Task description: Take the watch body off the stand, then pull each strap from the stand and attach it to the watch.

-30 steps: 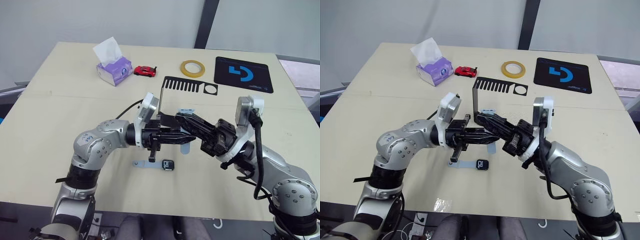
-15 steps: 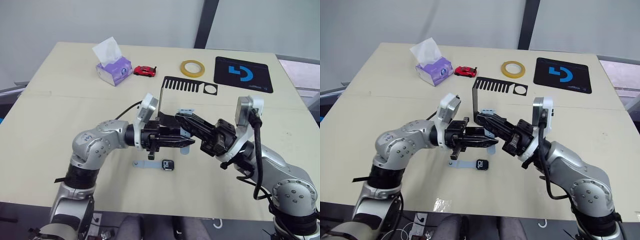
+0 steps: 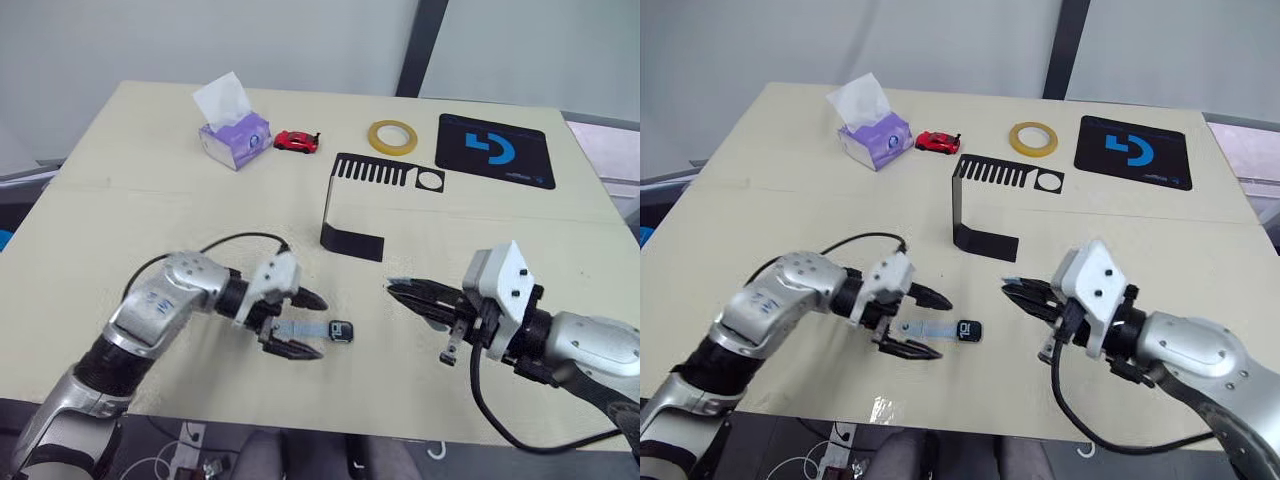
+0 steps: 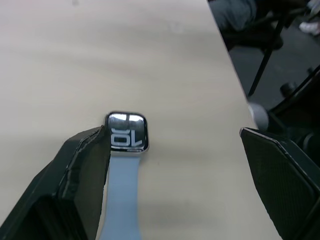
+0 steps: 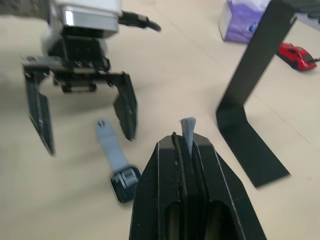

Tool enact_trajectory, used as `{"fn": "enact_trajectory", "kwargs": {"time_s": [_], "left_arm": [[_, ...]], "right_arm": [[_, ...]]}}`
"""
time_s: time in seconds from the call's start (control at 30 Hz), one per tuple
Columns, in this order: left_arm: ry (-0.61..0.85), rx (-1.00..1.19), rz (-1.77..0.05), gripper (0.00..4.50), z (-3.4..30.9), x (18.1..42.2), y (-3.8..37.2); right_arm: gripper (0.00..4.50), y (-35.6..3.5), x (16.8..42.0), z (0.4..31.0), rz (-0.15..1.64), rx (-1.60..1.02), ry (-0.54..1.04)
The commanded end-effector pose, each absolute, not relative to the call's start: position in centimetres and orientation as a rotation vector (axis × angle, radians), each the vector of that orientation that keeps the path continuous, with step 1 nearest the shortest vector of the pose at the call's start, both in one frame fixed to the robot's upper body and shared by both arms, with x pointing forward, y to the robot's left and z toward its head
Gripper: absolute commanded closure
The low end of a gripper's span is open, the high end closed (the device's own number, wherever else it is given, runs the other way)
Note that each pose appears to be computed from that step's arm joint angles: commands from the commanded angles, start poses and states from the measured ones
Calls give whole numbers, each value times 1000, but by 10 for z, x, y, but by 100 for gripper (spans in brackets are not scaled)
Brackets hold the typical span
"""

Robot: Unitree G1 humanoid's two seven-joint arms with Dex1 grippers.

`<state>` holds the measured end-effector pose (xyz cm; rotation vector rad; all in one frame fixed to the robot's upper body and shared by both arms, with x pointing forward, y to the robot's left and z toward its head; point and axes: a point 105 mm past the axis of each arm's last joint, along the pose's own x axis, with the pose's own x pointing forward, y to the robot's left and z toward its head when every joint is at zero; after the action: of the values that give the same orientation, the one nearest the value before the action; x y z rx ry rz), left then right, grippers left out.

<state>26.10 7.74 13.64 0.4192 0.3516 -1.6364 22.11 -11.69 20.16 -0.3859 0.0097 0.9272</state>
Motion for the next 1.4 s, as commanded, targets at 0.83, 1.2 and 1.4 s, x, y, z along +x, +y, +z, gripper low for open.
{"fn": "enact_trajectory", "kwargs": {"time_s": [0.83,1.2,1.4], "left_arm": [[273,554,-1512,124,91,285,37],[318,579,-1495,279,93,289,42],[323,572,-1481,279,96,291,46]], "right_arm": [[450,-137,195,193,795,-642,-105],[450,-135,199,198,797,-617,-124],[450,-133,199,198,810,-624,-126]]}}
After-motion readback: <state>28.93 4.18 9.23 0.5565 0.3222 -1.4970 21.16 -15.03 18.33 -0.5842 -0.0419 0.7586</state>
